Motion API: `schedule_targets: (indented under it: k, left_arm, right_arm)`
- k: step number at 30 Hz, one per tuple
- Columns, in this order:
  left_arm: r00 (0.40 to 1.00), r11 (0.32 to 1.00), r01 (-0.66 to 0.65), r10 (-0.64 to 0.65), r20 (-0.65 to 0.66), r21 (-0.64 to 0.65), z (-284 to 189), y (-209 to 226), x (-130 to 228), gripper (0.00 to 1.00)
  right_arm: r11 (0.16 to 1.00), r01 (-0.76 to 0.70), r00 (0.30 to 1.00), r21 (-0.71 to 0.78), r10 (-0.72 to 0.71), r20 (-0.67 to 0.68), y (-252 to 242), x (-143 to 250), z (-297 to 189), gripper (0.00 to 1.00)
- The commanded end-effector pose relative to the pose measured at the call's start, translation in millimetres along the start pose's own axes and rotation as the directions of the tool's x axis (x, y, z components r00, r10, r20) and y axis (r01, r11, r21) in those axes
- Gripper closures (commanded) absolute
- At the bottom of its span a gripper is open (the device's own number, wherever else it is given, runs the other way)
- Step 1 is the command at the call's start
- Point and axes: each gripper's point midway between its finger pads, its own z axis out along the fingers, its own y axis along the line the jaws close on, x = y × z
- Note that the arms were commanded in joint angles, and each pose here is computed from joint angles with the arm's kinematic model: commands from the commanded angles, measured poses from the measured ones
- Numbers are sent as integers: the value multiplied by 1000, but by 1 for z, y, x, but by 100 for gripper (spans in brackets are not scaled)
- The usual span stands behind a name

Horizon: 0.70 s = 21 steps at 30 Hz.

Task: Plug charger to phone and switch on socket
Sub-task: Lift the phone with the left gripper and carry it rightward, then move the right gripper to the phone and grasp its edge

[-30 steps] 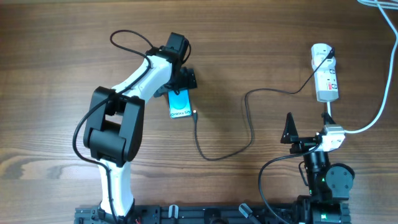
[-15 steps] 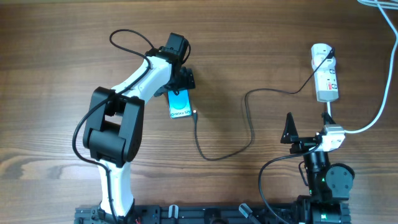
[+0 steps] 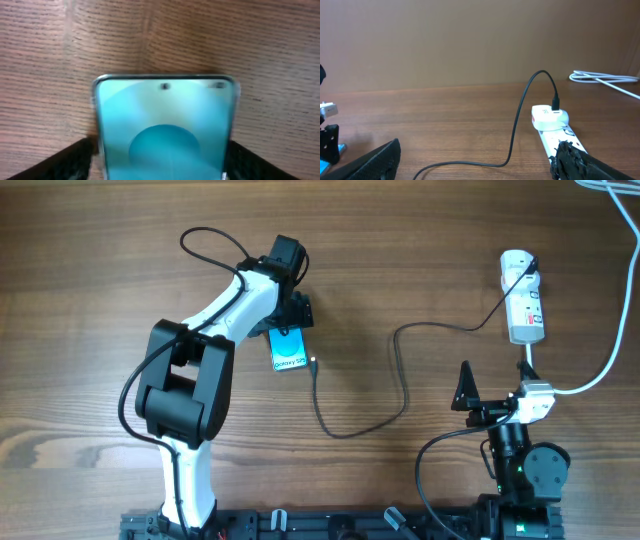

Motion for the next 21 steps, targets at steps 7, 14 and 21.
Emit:
schedule_targets:
  k: [7,14,21]
  left_arm:
    - [960,1000,17,-15,-279,4,64,4,76,20]
    - [961,1000,13,-11,-277,7,64,3,75,24]
    - [959,1000,15,-9,-285,19,64,1,76,29]
  right_arm:
    - [1000,-4,1000,-12,4,7,2,-1,0,0]
    - [1000,-4,1000,-12,5,6,2,-1,0,0]
    - [998,-39,999,-48,40,37,8,-9,-1,0]
